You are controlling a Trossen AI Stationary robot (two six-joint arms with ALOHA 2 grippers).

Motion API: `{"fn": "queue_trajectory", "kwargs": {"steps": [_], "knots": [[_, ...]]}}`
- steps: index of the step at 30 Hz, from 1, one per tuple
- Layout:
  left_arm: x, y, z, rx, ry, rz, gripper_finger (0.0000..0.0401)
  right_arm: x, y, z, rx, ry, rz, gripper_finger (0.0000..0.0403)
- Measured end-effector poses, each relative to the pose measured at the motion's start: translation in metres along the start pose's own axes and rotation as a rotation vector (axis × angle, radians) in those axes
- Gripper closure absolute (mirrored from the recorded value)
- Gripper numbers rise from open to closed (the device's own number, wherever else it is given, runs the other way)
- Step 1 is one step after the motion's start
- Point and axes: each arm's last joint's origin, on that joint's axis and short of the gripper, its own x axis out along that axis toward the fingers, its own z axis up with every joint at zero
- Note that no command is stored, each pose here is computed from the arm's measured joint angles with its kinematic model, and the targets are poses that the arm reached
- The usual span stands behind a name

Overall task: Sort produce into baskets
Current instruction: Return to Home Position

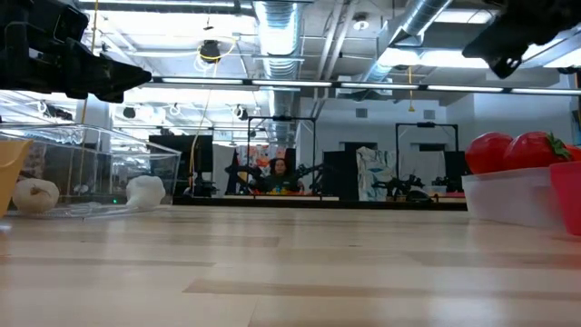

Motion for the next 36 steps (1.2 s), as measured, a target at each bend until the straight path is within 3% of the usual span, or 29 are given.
{"fn": "queue_trajectory", "kwargs": {"steps": [9,20,25,36], "knots": [[0.000,0.000,0.000,0.000,0.000,0.000,0.0305,-0.006,-0.018,-0.021,-0.051,-0.134,0.141,0.0348],[0.000,0.000,0.000,0.000,0.000,0.000,0.0305,-0.015,-0.034,-0.054,-0.110,-0.311,0.173,0.0380],[0.000,0.000,0.000,0.000,0.000,0.000,0.0305,-0.012,-0.037,-0.066,-0.160,-0.390,0.180,0.0370],[0.000,0.000,0.000,0.000,0.000,-0.004,0.0305,0.002,-0.038,-0.077,-0.226,-0.408,0.202,0.0378]]}}
